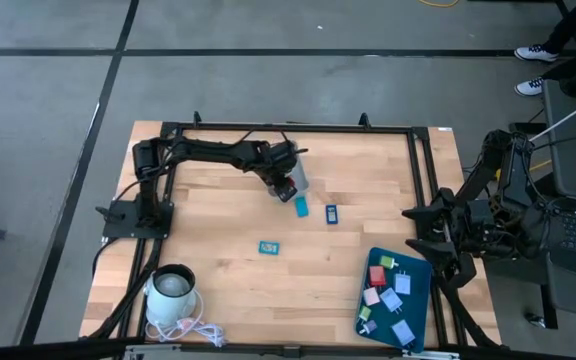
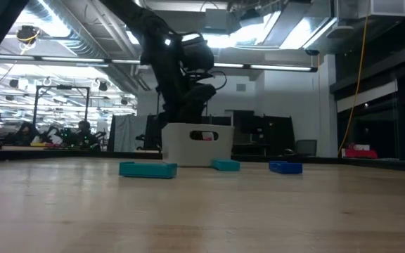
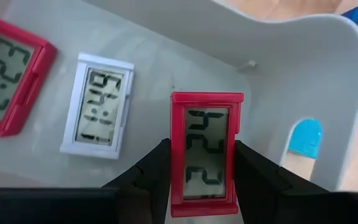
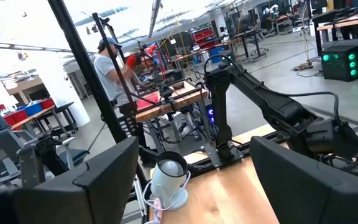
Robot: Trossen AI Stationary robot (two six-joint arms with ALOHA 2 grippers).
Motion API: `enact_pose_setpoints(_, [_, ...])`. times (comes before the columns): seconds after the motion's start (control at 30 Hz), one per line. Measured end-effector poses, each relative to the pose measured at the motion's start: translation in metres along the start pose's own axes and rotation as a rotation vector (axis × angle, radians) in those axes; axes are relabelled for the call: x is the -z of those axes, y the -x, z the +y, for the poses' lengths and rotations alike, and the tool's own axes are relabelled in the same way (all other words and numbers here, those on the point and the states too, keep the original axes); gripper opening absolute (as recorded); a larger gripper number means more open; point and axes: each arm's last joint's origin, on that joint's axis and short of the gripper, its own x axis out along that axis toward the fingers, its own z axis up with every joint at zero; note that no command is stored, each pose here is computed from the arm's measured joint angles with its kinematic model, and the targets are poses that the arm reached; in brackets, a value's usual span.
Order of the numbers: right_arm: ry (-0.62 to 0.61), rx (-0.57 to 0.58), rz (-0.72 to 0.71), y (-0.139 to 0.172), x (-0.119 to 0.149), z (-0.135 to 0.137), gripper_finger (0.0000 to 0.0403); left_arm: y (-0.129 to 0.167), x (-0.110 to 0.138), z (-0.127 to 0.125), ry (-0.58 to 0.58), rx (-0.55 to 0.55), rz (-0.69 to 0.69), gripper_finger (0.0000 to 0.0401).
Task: Pick & Place Office items
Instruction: Put the red digital clock into the gray bin
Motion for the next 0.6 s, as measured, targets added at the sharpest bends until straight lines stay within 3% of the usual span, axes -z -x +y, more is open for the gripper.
enact_pose_setpoints(0.5, [-0.008, 0.001, 0.000, 0.000, 0.000, 0.000, 0.0315, -0.006, -0.003, 0.022, -0.084, -0.030, 0.039, 0.0132])
enact_pose_setpoints(0.6, [-0.008, 0.003, -0.001, -0.001, 0.000, 0.000, 0.0315, -0.006, -0.005, 0.024, -0.091, 0.019, 0.039, 0.0132])
